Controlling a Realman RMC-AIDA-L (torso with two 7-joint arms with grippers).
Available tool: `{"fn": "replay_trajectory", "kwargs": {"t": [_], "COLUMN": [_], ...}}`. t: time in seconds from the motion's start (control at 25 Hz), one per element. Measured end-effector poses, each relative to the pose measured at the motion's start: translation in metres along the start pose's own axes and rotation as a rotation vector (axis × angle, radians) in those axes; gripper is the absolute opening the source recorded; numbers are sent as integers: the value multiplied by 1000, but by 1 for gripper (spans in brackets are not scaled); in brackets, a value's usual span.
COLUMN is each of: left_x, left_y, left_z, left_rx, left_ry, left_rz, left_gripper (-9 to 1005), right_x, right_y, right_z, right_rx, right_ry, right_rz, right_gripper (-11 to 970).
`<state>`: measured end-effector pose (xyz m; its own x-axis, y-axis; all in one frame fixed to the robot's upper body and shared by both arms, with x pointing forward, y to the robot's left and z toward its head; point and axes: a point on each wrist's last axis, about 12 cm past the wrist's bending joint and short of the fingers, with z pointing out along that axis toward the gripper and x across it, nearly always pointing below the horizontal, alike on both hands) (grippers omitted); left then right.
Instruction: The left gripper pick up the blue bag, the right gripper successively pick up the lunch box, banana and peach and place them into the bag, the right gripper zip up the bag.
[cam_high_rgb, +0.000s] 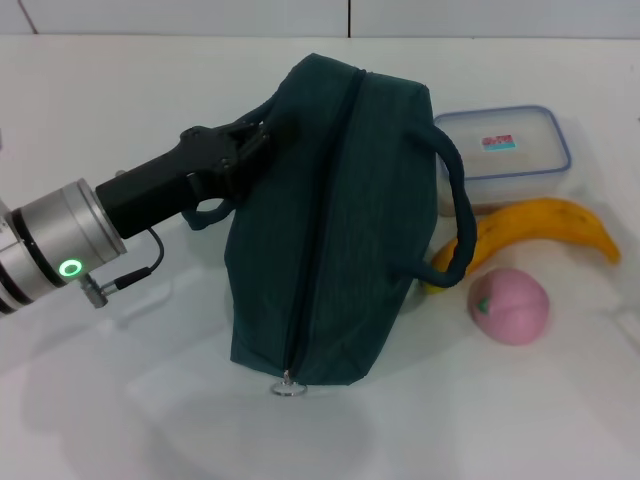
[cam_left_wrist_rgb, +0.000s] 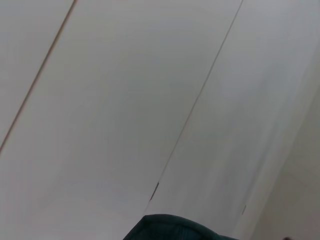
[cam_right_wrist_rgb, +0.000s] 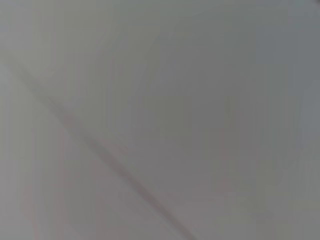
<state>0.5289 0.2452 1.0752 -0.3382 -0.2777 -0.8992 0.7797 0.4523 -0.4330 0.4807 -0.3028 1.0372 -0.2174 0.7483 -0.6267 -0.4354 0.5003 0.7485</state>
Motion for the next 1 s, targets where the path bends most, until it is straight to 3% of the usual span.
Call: {"fn": "replay_trajectory", "kwargs": {"t": [0.44,1.0], "left_x": [-1,-7], "left_y": [1,2], "left_z": [0,7], "left_rx": [-4,4], "left_ry": [-5,-7], "left_rz": [1,26], "left_gripper": [44,45], "right_x": [0,10], "right_y": [-27,-31], "right_z": [4,52], "right_rx": [235,297], "right_ry": [-39,62], "right_rz": [278,391], "right_gripper": [839,838]}}
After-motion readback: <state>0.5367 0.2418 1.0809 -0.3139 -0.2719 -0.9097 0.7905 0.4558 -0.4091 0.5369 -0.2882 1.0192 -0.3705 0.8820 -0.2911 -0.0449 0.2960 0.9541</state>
